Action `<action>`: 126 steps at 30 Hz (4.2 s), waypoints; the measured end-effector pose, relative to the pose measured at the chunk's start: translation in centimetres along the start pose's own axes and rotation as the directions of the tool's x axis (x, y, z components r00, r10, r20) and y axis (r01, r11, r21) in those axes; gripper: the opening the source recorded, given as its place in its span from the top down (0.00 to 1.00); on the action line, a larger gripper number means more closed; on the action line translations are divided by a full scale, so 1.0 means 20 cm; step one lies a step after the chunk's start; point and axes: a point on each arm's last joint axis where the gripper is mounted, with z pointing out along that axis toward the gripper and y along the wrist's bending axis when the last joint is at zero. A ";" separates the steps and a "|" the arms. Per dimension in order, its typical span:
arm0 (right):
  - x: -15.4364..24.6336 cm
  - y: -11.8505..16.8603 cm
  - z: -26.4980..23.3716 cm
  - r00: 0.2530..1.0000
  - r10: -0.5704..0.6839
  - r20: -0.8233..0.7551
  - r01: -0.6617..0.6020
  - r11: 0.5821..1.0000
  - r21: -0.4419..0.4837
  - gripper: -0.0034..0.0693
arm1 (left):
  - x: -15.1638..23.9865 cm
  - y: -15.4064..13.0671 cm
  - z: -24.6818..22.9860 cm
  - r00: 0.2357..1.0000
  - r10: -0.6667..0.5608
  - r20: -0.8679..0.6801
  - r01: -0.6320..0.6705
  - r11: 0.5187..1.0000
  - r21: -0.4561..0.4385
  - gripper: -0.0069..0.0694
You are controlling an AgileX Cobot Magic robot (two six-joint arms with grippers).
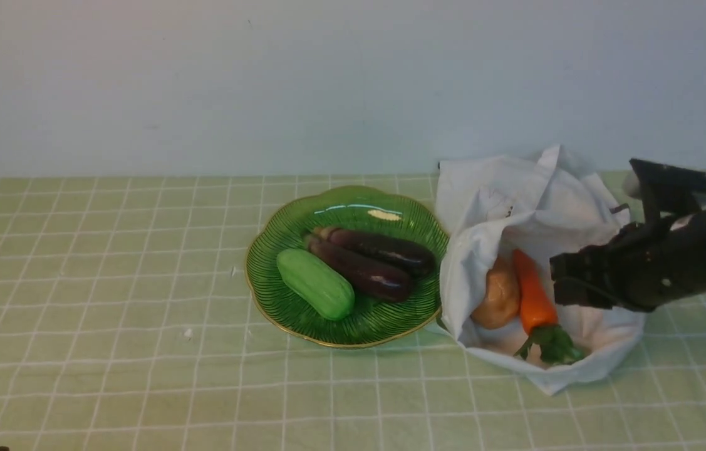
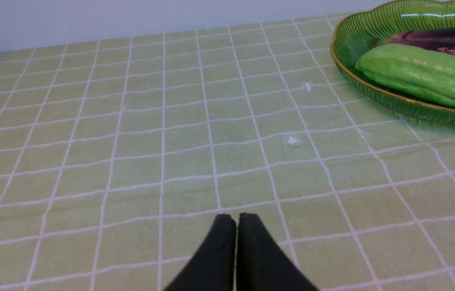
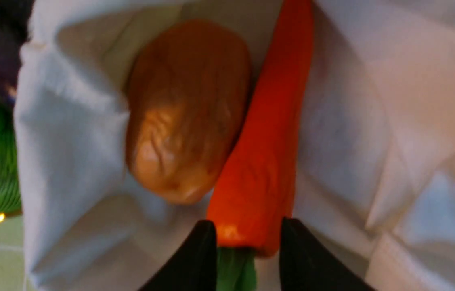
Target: Take vegetables from bag on green coffee tablecloth place on plate.
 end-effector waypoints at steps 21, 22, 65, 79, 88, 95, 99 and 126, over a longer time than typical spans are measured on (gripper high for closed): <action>0.03 -0.09 0.35 0.994 0.035 -0.104 -0.031 0.999 0.045 0.53 | 0.00 0.00 0.00 1.000 0.000 0.000 0.000 1.000 0.000 0.92; 0.03 -0.09 0.35 0.994 0.027 -0.107 -0.022 0.999 0.043 0.53 | 0.00 0.00 0.00 1.000 0.000 0.000 0.000 1.000 0.000 0.92; -0.24 0.73 0.36 0.865 -0.497 0.073 0.497 0.828 -0.258 0.49 | 0.00 0.00 0.00 1.000 0.000 0.000 0.000 1.000 0.000 0.92; -0.32 0.76 0.09 0.734 -0.677 0.054 0.671 0.711 -0.212 0.21 | 0.00 0.00 0.00 1.000 0.000 0.000 0.000 1.000 0.000 0.92; -0.42 0.81 -0.73 0.701 -0.703 0.123 0.713 0.698 -0.073 0.76 | 0.00 0.00 0.00 1.000 0.000 0.000 0.000 1.000 0.000 0.92; -0.13 0.63 -1.14 0.776 -0.607 0.174 0.612 0.791 0.030 0.97 | 0.00 0.00 0.00 1.000 0.000 0.000 0.000 1.000 0.000 0.92; 0.13 0.49 -1.19 0.812 -0.562 0.159 0.566 0.824 0.021 0.97 | 0.00 0.00 0.00 1.000 0.000 0.000 0.000 1.000 0.000 0.92; 0.90 0.04 -0.85 0.558 -0.332 0.761 0.474 0.880 0.037 0.97 | 0.00 0.00 0.00 1.000 0.000 0.000 0.000 1.000 0.000 0.92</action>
